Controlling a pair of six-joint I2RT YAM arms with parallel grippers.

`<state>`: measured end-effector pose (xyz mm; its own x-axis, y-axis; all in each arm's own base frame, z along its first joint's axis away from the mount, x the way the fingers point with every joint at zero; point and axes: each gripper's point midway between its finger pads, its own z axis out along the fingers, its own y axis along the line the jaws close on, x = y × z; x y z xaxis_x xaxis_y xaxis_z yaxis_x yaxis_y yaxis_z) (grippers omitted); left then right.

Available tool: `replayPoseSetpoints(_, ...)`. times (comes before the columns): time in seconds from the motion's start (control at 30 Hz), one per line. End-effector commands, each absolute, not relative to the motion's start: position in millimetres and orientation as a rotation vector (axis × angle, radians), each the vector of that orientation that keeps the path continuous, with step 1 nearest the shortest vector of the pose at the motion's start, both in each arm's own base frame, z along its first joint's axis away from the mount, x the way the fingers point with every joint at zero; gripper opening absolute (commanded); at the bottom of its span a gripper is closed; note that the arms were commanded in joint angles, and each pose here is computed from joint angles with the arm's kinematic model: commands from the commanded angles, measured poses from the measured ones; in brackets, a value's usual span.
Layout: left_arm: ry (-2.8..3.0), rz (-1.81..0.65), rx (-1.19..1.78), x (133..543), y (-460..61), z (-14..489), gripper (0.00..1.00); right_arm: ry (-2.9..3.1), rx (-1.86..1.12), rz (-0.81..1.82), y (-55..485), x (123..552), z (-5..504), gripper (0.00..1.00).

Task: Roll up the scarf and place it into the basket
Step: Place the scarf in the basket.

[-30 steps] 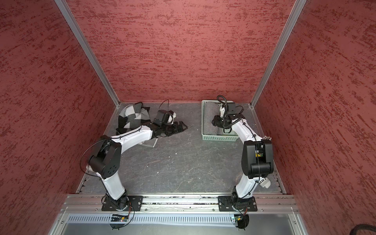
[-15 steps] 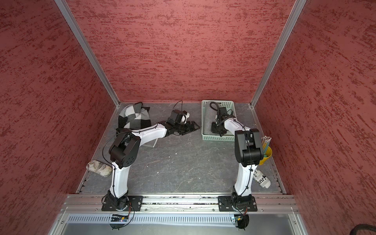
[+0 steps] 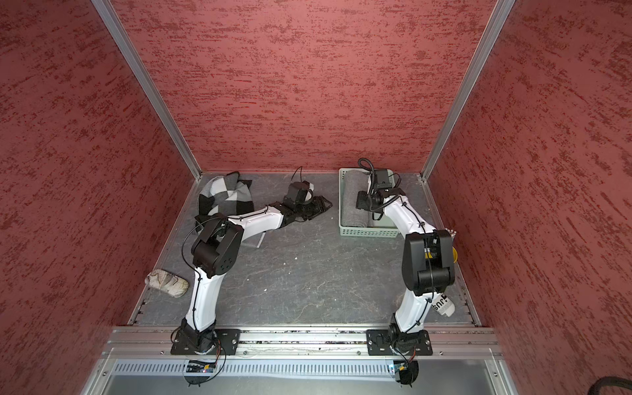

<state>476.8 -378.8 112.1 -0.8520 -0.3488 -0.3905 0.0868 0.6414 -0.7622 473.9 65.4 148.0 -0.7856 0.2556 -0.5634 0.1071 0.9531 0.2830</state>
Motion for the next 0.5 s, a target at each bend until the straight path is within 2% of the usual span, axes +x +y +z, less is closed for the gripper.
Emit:
replayPoseSetpoints(0.0, 2.306, -1.121, -0.278, 499.8, -377.6, 105.3, 0.65, 2.348, 0.459, 0.251, 39.1, 500.6, 158.8, 0.58)
replayPoseSetpoints(0.1, 2.312, -1.142, -0.287, 507.9, -381.3, 97.9, 0.65, 2.314, 0.579, 0.085, 9.0, 517.9, 142.8, 0.5)
replayPoseSetpoints(0.17, 2.318, -1.157, -0.291, 512.4, -384.5, 93.8, 0.65, 2.309, 0.619, 0.012, -4.8, 530.5, 128.5, 0.49)
replayPoseSetpoints(0.47, 2.361, -1.185, -0.261, 522.0, -402.6, 80.5, 0.66, 2.409, 0.555, 0.145, 11.1, 580.1, 64.3, 0.41)
